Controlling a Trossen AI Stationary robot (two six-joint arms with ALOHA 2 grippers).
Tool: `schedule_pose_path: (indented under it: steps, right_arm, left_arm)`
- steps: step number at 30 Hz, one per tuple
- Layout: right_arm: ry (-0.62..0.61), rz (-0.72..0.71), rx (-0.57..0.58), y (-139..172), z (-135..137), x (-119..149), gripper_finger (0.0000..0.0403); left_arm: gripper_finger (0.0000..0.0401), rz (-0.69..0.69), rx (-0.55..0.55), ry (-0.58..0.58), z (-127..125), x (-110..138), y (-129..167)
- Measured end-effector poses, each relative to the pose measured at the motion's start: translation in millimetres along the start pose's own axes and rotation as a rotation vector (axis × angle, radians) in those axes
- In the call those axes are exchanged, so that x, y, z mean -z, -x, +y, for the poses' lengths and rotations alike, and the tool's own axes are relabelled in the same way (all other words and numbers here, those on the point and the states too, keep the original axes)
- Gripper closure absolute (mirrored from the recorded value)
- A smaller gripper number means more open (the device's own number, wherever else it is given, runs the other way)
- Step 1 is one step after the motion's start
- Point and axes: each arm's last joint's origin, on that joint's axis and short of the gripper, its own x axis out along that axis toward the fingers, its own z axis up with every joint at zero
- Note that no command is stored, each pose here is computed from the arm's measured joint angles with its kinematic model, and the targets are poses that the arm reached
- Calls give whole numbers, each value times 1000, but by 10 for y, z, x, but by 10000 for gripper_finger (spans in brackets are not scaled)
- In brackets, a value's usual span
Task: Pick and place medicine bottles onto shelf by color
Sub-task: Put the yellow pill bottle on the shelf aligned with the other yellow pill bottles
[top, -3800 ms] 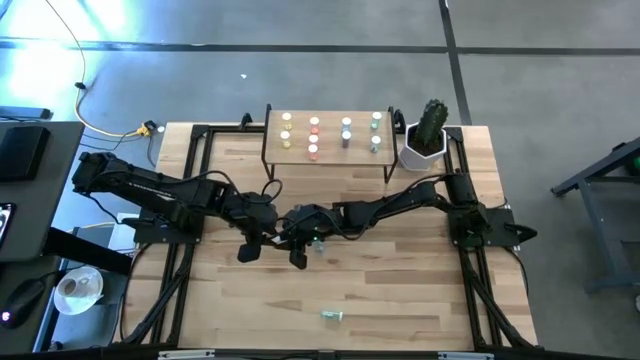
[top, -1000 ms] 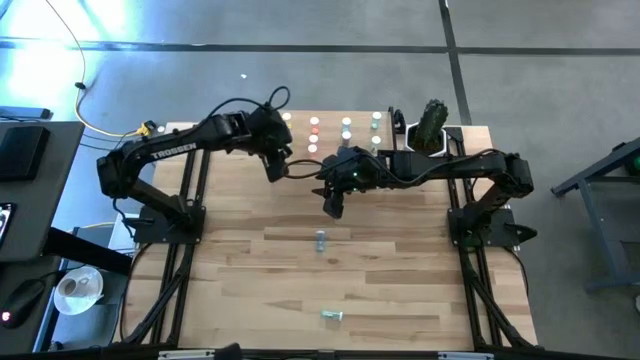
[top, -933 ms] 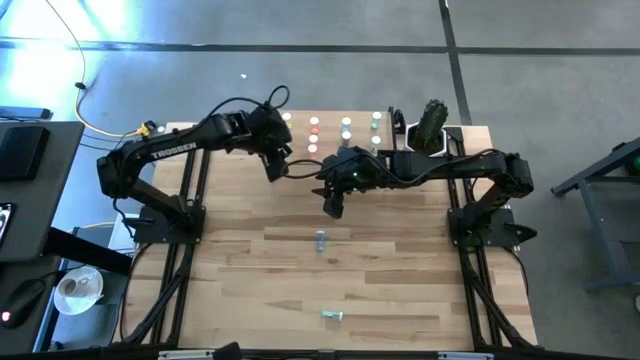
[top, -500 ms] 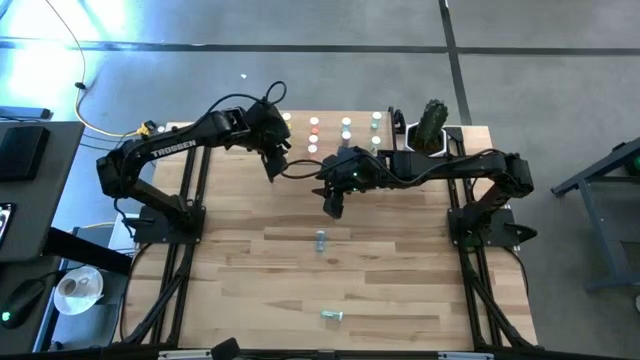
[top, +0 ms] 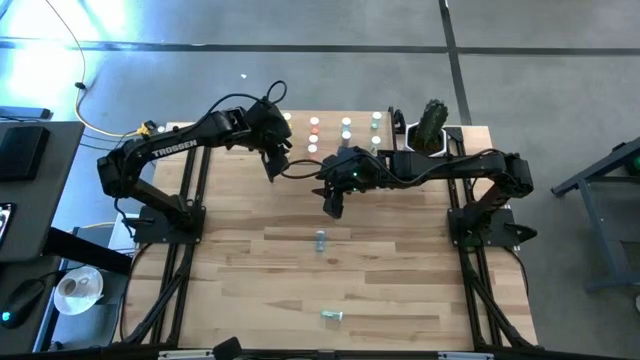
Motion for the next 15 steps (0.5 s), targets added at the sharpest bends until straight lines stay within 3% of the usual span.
schedule_pose_path:
  steps: [8, 15]
  right_arm:
    - [0, 0, 0, 0, 1, 0, 224]
    - [0, 0, 0, 0, 1, 0, 224]
  left_arm:
    - [283, 0, 0, 0, 0, 0, 0]
    - [229, 1, -8, 1, 2, 0, 0]
